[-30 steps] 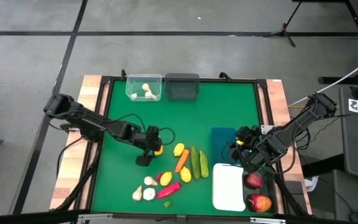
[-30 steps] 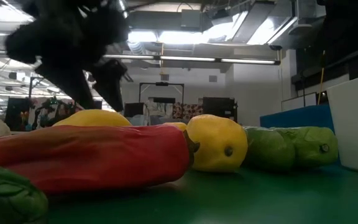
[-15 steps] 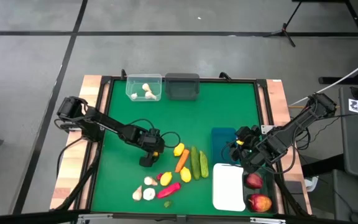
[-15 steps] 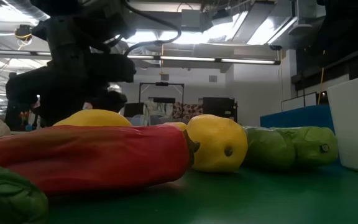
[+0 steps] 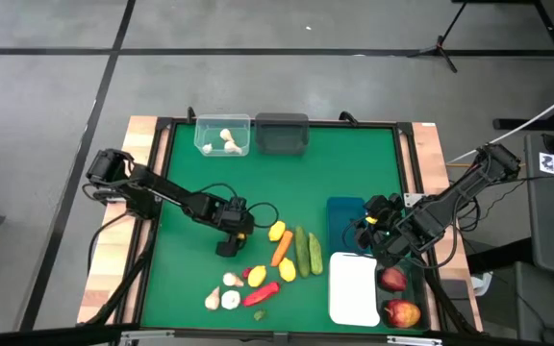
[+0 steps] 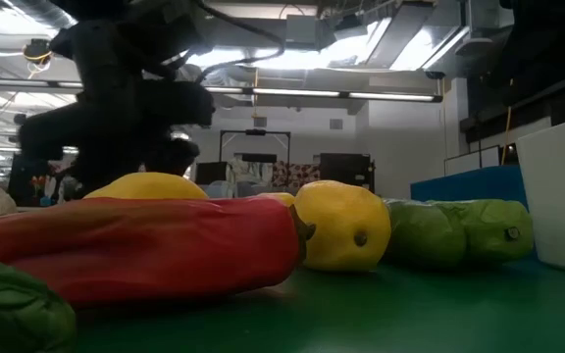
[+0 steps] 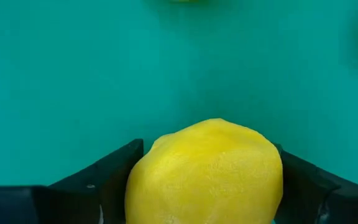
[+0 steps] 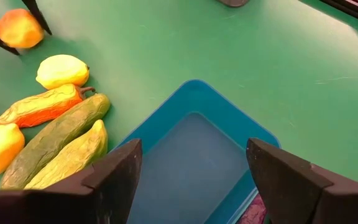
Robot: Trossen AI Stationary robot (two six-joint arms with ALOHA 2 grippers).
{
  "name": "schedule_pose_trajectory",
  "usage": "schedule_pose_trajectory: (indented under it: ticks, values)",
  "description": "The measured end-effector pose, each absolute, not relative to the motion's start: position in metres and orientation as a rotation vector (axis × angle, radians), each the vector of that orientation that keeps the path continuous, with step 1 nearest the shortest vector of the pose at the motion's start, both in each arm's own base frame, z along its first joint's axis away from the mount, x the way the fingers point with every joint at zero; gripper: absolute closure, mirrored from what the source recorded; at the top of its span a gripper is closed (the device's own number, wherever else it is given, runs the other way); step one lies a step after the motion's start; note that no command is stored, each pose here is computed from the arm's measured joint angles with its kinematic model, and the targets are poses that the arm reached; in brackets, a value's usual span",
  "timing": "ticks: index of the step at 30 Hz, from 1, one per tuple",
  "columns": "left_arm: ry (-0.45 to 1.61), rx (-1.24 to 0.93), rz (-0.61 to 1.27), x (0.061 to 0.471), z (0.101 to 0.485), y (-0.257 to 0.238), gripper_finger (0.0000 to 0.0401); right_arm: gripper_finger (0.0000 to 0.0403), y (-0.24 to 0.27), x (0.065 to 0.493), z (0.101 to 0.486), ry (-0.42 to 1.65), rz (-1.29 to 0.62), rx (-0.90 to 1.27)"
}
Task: Sort produce into baskets
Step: Put the yellow lemon into the top black bin
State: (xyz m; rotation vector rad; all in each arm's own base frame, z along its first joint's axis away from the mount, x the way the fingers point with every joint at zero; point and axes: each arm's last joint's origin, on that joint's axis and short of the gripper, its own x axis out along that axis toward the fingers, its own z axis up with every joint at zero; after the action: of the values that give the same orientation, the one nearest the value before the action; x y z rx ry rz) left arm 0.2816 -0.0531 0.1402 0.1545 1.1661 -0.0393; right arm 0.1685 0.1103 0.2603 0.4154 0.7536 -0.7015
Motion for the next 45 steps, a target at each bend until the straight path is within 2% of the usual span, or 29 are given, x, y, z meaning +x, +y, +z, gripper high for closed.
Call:
schedule_pose_trajectory:
  ticks: [6, 11, 19, 25, 29, 37, 45]
  values:
    - [1.037, 0.321, 0.161, 0.308, 0.171, -0.030, 0.0104, 0.0114, 0.110, 0.169, 0.261, 0.745, -0.704, 0.412]
    - [0.904, 0.345, 0.336, 0.332, 0.201, 0.029, 0.0102, 0.0114, 0.110, 0.169, 0.261, 0.724, -0.711, 0.402]
    - [0.651, 0.181, 0.581, 0.325, 0.234, 0.153, 0.0101, 0.0114, 0.110, 0.169, 0.261, 0.723, -0.711, 0.402]
    - [0.650, -0.019, 0.623, 0.306, 0.221, 0.218, 0.0101, 0.0114, 0.110, 0.169, 0.261, 0.726, -0.710, 0.400]
    - [0.674, -0.036, 0.606, 0.312, 0.209, 0.227, 0.0100, 0.0114, 0.110, 0.169, 0.261, 0.725, -0.709, 0.402]
    - [0.772, 0.094, 0.519, 0.326, 0.195, 0.222, 0.0091, 0.0114, 0.110, 0.169, 0.261, 0.724, -0.708, 0.403]
    - [0.836, 0.156, 0.573, 0.330, 0.212, 0.224, 0.0068, 0.0114, 0.110, 0.169, 0.261, 0.725, -0.708, 0.403]
